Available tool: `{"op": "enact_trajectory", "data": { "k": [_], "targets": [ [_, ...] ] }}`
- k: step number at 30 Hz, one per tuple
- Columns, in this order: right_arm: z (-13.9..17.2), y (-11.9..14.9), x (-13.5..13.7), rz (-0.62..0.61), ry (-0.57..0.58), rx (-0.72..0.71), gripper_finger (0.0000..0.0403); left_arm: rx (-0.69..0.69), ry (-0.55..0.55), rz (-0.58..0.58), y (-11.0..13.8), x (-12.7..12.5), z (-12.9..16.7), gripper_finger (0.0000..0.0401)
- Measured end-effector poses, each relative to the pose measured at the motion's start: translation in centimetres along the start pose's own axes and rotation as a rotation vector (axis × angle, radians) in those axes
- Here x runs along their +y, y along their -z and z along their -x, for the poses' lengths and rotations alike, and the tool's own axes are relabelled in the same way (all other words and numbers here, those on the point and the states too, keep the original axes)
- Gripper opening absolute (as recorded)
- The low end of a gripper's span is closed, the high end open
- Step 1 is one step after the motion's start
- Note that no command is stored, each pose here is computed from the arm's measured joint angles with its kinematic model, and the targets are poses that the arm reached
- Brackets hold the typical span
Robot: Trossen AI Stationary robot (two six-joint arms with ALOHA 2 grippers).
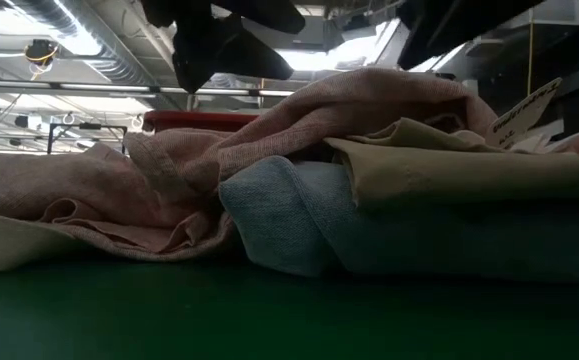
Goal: Fold laundry
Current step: Fold the pink polo
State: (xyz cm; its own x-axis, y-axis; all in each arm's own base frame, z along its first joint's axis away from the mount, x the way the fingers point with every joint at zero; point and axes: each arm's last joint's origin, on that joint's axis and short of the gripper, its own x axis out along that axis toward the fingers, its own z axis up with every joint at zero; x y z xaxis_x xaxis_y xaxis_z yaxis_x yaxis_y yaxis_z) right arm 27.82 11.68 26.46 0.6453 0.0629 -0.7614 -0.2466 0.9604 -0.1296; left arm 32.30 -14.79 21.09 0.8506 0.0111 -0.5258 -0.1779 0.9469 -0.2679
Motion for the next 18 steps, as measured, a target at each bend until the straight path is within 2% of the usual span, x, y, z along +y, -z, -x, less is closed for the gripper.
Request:
{"op": "enact_trajectory", "data": {
  "k": [4,12,15,18],
  "targets": [
    [-1.2,0.2,0.2,0.009,0.033,0.037,0.0186,0.028,0.001,-0.040,1.0,-0.5,-0.3,0.0195],
    [-5.0,1.7,1.3,0.029,-0.078,0.208,0.0186,0.135,-0.048,-0.110,4.6,-0.6,-2.7,0.0195],
    [-5.6,2.6,1.4,0.041,-0.084,0.297,0.0186,0.169,-0.068,-0.128,5.5,-0.4,-3.3,0.0195],
    [-5.6,2.9,1.4,0.048,-0.069,0.328,0.0186,0.203,-0.091,-0.146,5.9,-0.1,-3.3,0.0195]
  ]
}}
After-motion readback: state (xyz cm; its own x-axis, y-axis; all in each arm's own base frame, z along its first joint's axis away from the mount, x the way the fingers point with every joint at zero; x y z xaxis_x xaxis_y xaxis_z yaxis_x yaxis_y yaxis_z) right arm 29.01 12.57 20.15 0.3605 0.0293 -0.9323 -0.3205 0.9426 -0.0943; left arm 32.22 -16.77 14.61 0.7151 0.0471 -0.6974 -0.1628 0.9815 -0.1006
